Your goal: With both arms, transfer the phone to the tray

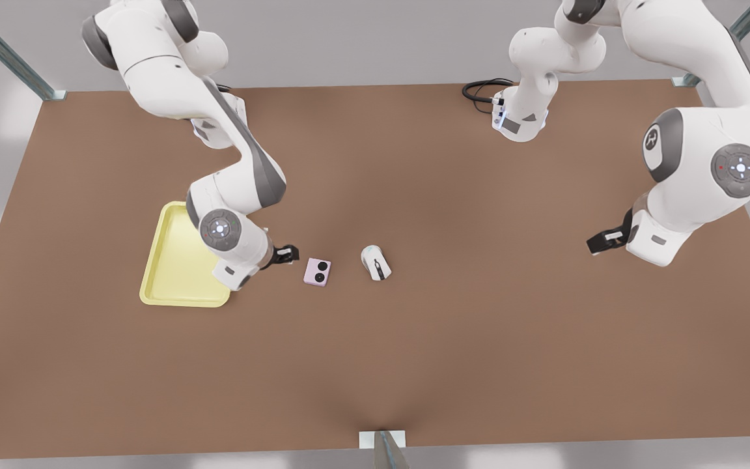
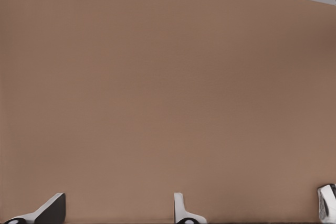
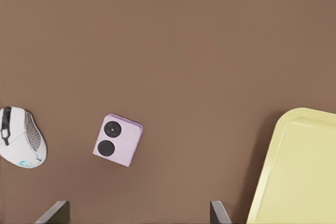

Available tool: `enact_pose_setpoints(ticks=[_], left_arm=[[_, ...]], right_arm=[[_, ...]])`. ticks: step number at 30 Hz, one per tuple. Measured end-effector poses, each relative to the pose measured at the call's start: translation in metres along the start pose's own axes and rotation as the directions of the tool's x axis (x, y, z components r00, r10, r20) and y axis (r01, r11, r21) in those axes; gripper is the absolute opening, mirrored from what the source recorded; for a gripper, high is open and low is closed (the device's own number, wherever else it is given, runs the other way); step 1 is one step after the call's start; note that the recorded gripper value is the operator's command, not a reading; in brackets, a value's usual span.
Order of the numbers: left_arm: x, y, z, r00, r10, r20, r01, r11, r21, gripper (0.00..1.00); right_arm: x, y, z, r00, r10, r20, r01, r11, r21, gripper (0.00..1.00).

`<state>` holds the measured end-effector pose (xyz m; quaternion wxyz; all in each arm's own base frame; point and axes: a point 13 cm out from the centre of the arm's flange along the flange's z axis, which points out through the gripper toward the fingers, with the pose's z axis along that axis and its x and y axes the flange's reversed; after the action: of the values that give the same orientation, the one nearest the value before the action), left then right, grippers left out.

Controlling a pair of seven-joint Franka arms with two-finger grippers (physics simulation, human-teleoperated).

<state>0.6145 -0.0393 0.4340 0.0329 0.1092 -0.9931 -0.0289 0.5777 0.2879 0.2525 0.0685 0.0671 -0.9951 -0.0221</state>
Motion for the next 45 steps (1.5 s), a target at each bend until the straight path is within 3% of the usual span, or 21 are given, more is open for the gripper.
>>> enact_pose_setpoints(ticks=[6, 15, 26, 45], left_arm=[[-0.014, -0.028, 0.005, 0.99, 0.142, -0.008, -0.141, 0.99, 0.029, 1.0], [-0.011, -0.026, 0.002, 0.975, 0.223, -0.011, -0.222, 0.974, 0.034, 1.0], [-0.01, -0.027, 0.004, 0.959, 0.282, -0.016, -0.282, 0.959, 0.037, 1.0], [-0.006, -0.031, 0.004, 0.946, 0.323, -0.02, -0.322, 0.946, 0.04, 1.0]], right_arm=[[-0.016, 0.043, 0.079, 0.991, 0.132, 0.032, -0.132, 0.991, 0.0, 1.0], [-0.014, 0.052, 0.176, 0.944, 0.326, 0.054, -0.327, 0.945, 0.005, 1.0], [-0.004, 0.058, 0.207, 0.863, 0.5, 0.07, -0.5, 0.866, -0.02, 1.0], [0.01, 0.059, 0.222, 0.8, 0.595, 0.082, -0.595, 0.803, -0.022, 1.0]])
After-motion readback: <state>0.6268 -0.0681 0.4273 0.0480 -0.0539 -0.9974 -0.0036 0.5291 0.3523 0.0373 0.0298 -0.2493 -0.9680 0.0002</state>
